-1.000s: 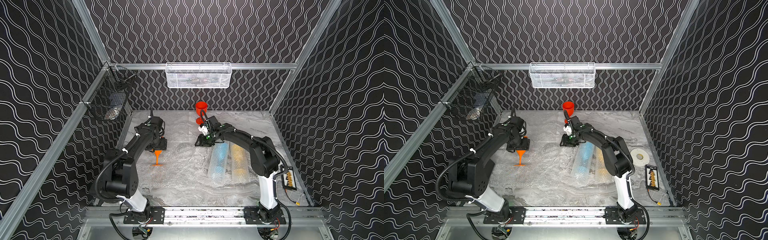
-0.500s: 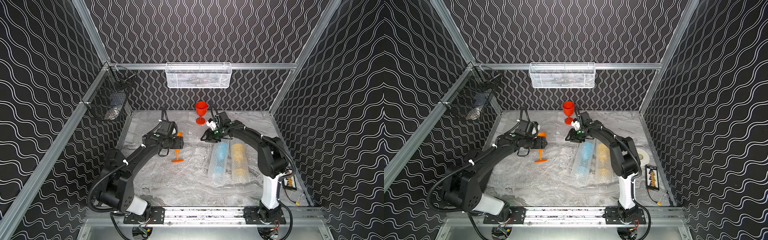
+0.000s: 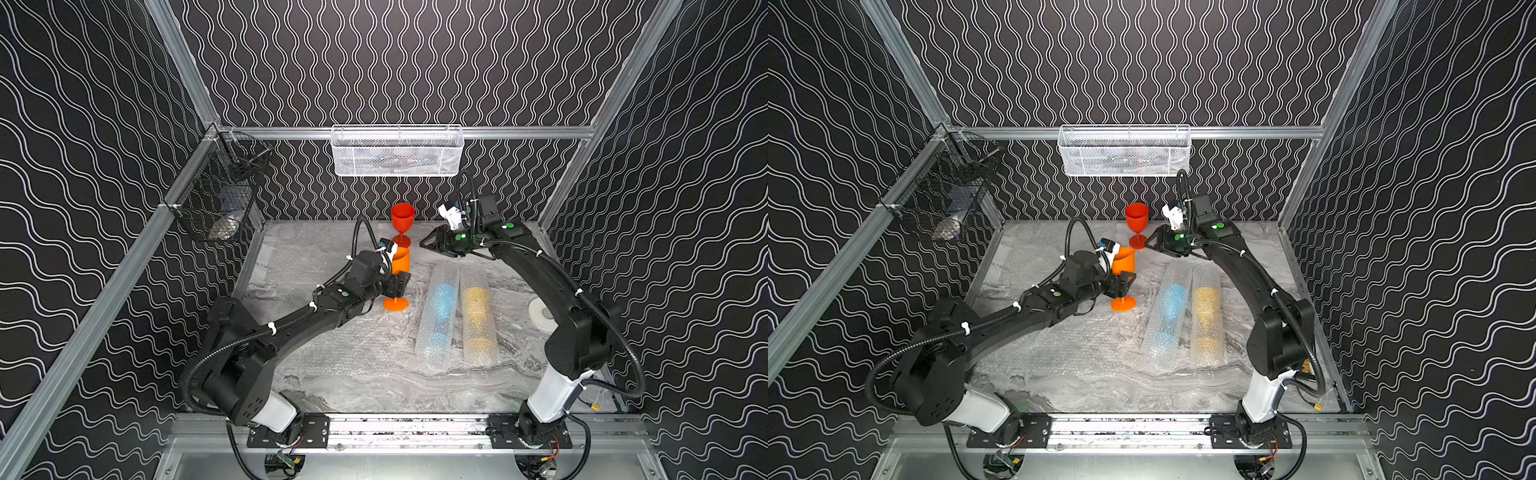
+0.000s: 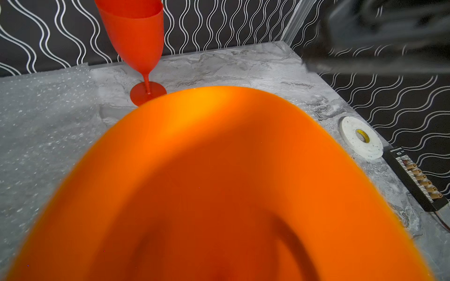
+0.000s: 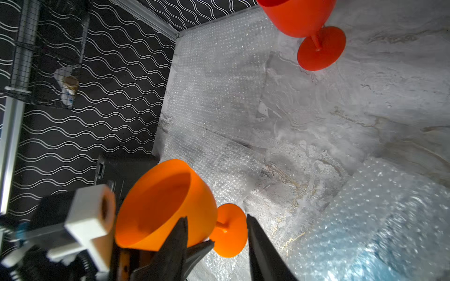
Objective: Unpack wine glasses from bubble wrap
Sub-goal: Pick up the wine glass from the bubble wrap.
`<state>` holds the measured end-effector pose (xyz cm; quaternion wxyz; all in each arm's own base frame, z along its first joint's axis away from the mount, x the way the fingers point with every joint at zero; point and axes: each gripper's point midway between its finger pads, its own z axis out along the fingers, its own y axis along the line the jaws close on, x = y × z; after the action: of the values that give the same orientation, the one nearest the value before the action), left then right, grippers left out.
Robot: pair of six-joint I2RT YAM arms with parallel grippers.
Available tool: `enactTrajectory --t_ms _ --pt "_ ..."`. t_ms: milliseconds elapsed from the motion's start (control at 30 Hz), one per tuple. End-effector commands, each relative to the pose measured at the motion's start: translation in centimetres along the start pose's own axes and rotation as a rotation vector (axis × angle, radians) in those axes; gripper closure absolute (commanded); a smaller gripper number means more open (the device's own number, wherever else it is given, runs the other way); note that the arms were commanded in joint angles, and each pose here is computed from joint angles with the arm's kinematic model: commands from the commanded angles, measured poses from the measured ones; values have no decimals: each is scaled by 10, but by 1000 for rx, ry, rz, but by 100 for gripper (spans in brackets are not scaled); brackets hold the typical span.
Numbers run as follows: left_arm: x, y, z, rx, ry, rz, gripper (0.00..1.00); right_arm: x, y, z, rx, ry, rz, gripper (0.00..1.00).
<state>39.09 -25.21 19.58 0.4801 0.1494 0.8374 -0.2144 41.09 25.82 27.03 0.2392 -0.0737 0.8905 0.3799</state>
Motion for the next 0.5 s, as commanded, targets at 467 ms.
enactTrajectory --t_ms 467 --pt "-29 -36 -5 -21 -180 329 25 29 13 -1 69 152 -22 58"
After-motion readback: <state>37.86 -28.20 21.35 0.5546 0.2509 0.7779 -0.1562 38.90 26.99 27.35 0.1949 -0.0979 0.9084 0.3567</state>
